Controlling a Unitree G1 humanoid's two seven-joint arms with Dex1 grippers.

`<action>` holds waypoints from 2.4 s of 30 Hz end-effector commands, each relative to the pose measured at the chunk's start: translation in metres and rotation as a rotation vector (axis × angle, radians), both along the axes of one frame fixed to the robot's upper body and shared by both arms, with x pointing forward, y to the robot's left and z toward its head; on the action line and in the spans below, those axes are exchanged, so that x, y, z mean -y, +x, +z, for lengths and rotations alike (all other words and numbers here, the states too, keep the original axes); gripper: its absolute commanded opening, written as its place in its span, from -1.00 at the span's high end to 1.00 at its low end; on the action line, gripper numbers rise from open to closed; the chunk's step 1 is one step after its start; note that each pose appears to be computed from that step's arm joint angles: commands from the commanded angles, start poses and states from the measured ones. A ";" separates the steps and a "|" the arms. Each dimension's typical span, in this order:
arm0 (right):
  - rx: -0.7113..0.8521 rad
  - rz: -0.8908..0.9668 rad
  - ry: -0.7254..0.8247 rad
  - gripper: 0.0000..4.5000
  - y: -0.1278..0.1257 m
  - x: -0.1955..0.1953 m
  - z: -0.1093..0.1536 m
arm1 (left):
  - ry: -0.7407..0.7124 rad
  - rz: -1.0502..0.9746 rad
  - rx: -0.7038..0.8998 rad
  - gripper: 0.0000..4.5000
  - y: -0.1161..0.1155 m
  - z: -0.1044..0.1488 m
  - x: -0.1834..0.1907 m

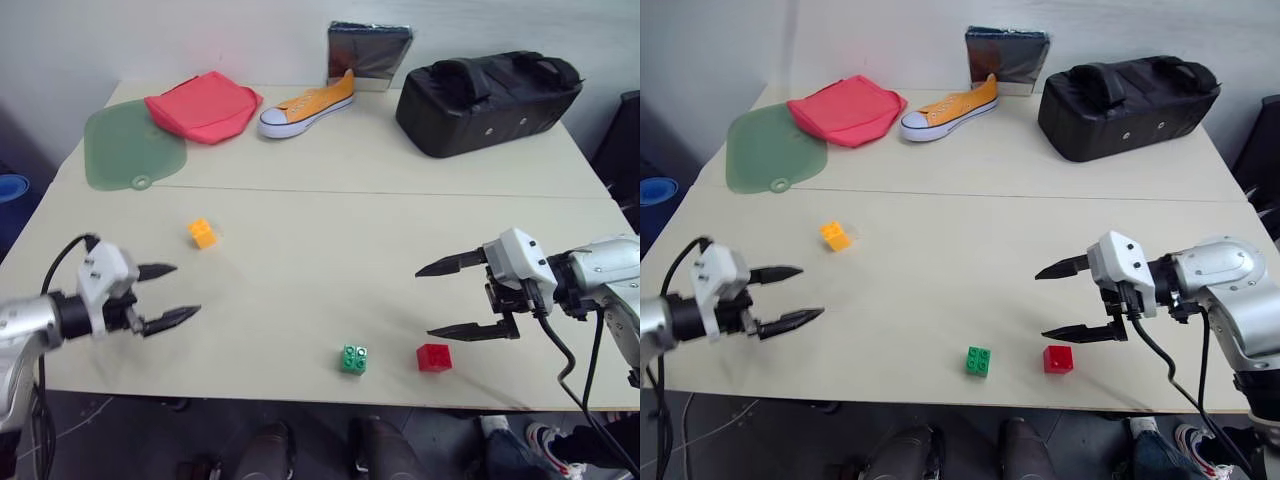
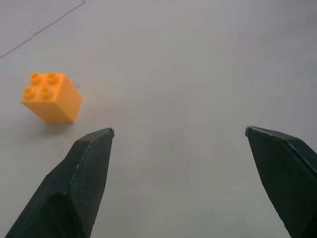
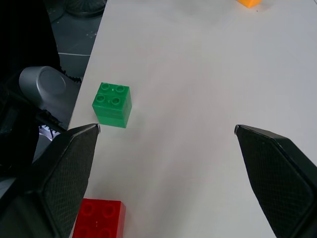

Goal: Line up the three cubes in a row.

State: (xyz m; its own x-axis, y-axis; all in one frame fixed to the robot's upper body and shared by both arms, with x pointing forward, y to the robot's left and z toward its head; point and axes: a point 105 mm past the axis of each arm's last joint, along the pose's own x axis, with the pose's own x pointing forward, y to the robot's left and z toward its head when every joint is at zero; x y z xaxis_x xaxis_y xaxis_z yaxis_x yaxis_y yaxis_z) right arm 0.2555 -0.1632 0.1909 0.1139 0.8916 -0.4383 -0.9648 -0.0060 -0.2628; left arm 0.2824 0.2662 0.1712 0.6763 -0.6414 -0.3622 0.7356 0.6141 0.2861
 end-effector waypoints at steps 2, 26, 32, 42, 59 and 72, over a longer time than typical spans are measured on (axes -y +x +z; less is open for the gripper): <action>0.031 0.000 0.011 -1.00 -0.007 -0.003 0.006 | 0.076 0.006 0.057 -0.99 0.048 0.020 -0.015; 0.066 -0.104 0.059 -1.00 -0.019 -0.007 0.007 | 0.162 0.081 -0.084 -0.91 0.123 -0.008 -0.008; 0.071 -0.106 0.060 -1.00 -0.018 -0.007 0.010 | 0.174 0.114 -0.090 -0.31 0.126 -0.016 -0.007; 0.062 -0.101 0.052 -1.00 -0.021 -0.007 0.009 | 0.111 -0.001 -0.051 0.32 0.123 -0.007 0.009; 0.031 -0.077 0.084 -1.00 -0.027 -0.013 0.009 | 0.231 -0.738 -0.204 0.32 -0.017 -0.050 0.108; 0.024 -0.046 0.062 -1.00 -0.036 -0.015 0.008 | 0.234 -0.784 -0.176 0.32 -0.024 -0.060 0.137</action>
